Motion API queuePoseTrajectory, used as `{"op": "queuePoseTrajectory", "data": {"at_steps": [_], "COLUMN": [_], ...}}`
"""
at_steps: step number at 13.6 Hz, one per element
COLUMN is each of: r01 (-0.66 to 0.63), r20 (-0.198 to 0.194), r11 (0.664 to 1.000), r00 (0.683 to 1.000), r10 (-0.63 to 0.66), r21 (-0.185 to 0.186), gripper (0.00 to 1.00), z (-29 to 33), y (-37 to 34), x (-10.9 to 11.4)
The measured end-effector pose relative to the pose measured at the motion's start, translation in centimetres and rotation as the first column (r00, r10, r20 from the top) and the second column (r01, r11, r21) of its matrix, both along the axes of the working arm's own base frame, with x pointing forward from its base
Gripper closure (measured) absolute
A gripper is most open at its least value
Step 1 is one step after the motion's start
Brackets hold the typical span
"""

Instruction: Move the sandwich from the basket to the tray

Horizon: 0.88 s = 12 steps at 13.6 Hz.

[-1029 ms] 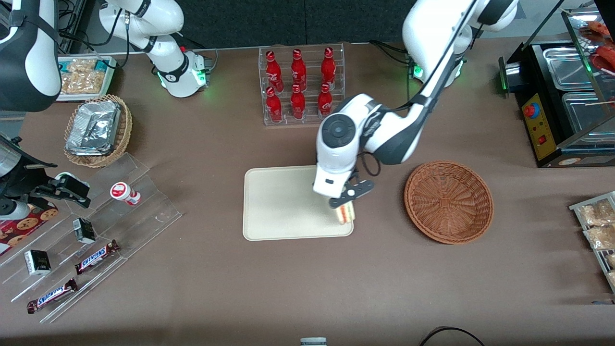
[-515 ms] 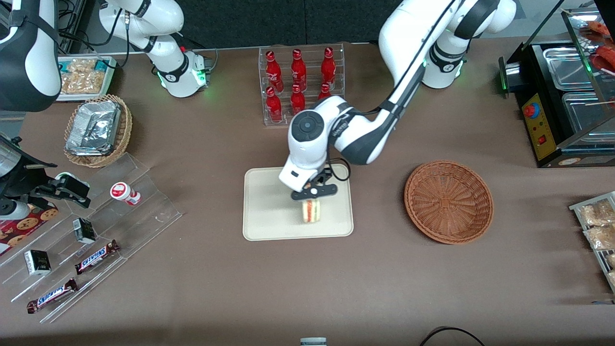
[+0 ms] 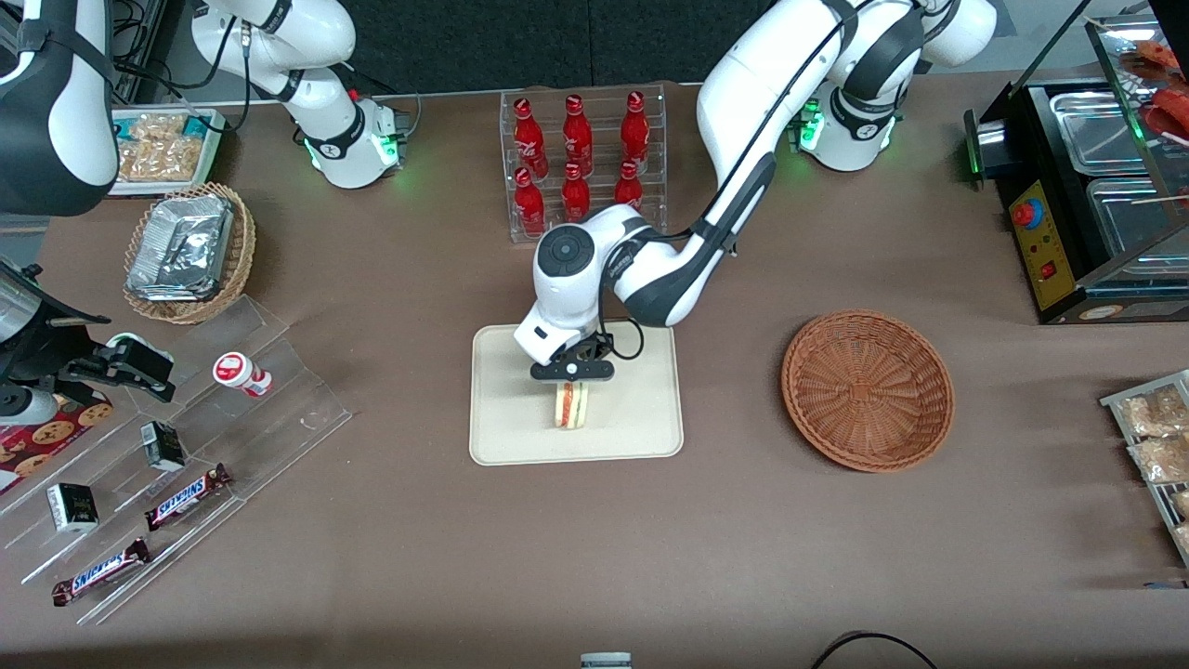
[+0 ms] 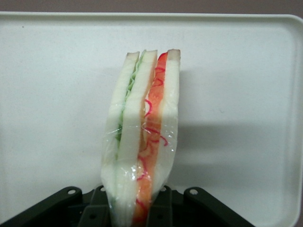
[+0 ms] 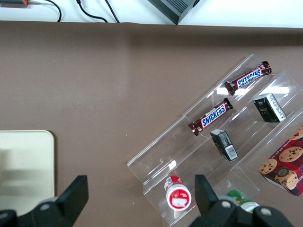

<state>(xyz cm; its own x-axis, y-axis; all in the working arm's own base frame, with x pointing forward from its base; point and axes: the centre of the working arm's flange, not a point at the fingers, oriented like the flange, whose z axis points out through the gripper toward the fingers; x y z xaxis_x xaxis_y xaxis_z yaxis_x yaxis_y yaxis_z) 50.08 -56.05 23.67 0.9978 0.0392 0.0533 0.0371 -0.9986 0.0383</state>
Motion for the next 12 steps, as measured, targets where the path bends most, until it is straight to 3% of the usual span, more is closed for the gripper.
{"op": "queuePoseTrajectory", "data": {"at_steps": [3,7,12], "r01": [-0.033,-0.045,-0.045], "r20": [0.022,0.033,0.038], "r11": [0.999,0.998,0.999], "r00": [0.999,0.998,0.998], "r10": [0.033,0.044,0.044], "r21": [0.028,0.034,0.026], "gripper": [0.84,0.81,0.32], "z": [-1.6,-2.1,-2.3], "y": [0.0,-0.4,-0.5], "x": [0.3,0.3,0.3]}}
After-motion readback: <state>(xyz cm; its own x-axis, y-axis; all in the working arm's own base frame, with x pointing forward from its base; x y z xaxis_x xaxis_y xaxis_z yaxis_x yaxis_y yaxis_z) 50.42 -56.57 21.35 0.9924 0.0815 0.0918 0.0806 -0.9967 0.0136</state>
